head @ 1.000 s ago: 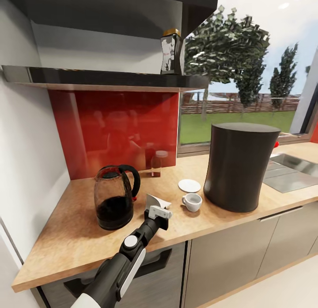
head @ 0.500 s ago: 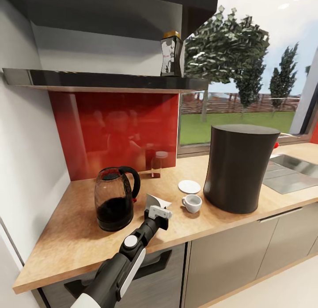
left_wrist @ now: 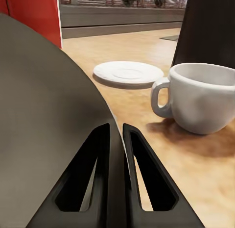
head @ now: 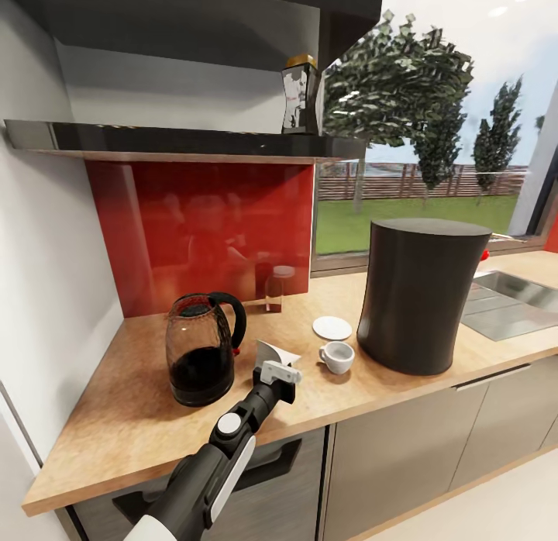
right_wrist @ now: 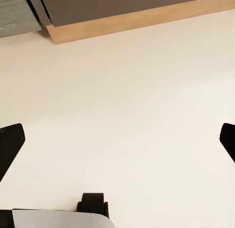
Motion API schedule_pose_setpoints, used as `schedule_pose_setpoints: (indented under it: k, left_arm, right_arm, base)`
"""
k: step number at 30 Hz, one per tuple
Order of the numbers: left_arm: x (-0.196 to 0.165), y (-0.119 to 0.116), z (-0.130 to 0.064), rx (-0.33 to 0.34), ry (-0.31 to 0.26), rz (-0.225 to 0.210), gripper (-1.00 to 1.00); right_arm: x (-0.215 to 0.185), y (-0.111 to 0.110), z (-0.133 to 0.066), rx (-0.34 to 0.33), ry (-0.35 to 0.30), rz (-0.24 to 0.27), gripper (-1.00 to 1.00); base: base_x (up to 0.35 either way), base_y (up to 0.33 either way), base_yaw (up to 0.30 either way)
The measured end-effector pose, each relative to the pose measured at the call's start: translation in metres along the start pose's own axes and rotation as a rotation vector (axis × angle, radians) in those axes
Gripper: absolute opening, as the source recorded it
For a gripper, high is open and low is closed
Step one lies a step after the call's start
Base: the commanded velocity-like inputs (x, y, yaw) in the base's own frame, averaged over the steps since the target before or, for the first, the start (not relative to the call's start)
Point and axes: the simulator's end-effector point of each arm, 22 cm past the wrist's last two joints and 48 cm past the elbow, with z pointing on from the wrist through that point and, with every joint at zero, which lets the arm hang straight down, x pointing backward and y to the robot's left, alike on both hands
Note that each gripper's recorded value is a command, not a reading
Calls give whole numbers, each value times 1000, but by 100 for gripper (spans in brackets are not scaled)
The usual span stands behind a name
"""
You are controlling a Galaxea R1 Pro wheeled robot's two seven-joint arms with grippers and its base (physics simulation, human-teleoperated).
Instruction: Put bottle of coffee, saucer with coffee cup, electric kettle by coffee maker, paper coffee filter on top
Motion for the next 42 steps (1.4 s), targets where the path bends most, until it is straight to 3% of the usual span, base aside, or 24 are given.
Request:
schedule_pose_setpoints:
  k: [35,42]
  left_arm:
    - [-1,0,0,0,-2,0,-100]
    - [-1,1,0,-1,-2,-1,-100]
  right_arm:
    - [0,0,0,0,0,0,100]
    - [0,0,0,0,1,0,100]
  base:
    - [-48,-17,0]
    - [-212,0,0]
